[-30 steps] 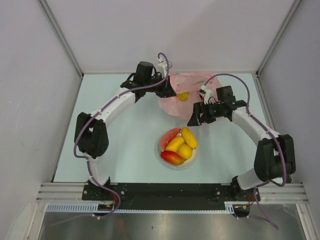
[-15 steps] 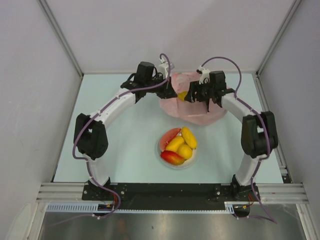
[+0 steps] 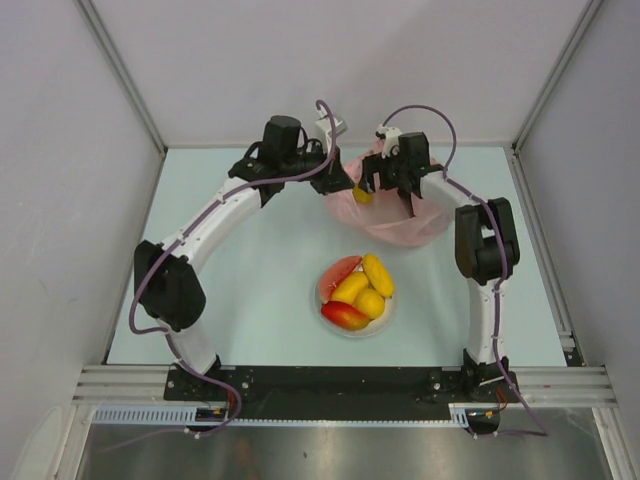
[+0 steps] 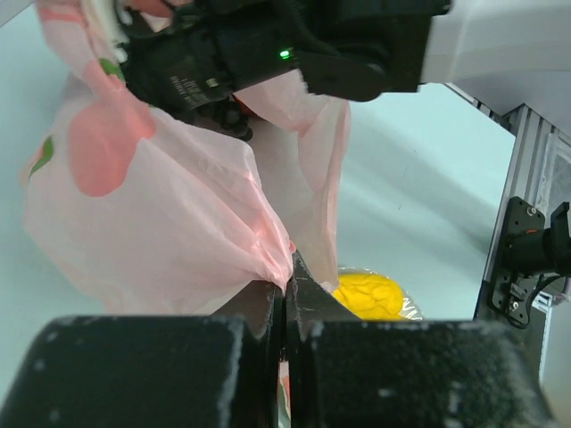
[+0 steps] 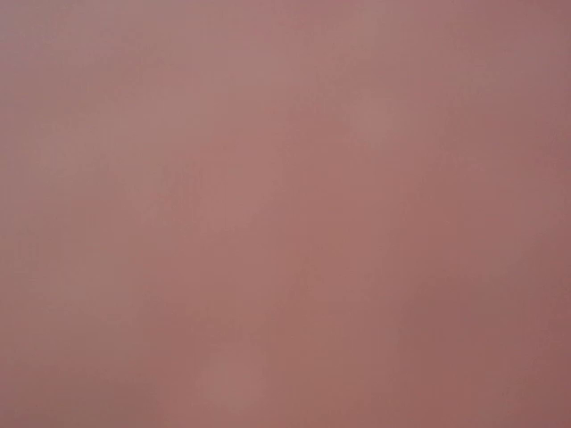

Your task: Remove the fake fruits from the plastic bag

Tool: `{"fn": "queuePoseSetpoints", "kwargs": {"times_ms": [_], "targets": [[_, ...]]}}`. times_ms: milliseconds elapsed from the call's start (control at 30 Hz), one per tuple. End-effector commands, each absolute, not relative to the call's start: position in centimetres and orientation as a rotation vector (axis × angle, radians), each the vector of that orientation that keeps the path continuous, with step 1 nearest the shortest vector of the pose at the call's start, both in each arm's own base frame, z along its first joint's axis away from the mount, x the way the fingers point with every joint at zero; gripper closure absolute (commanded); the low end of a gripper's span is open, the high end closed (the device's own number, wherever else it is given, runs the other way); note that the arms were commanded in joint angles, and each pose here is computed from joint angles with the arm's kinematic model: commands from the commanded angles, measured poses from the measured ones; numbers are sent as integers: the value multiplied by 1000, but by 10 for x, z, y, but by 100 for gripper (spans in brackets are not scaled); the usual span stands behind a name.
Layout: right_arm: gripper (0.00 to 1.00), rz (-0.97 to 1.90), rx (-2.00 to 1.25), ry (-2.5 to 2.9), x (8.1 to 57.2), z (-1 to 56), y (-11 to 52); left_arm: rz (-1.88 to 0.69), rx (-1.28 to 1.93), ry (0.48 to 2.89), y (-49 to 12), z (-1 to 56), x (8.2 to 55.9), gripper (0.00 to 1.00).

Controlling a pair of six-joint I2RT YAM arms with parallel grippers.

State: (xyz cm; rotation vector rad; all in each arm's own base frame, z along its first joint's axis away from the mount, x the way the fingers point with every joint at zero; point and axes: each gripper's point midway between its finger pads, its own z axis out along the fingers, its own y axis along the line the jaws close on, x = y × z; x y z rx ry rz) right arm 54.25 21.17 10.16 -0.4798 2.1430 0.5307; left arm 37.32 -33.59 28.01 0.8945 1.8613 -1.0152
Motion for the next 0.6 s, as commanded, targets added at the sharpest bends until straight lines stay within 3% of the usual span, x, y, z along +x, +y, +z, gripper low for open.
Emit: {"fn": "queuePoseSetpoints", "kwargs": {"times_ms": [0,133,233,367,567], "targets": [[8,497,-531,2117,566,84,231,-1034,964,1809,-345,289,371,100],[8,478,-543,2118,581,67,238,-1034,964,1827,-350,281,376,100],[17,468,-567,2104,587,61,241,-1021,956,1837,-350,279,381,100],[50,513,-550,2018,594,97,235,-980,969,1835,-349,274,387,100],[55,609,-738,1925,544,167,228,-911,921,1854,-344,272,402,100]]}}
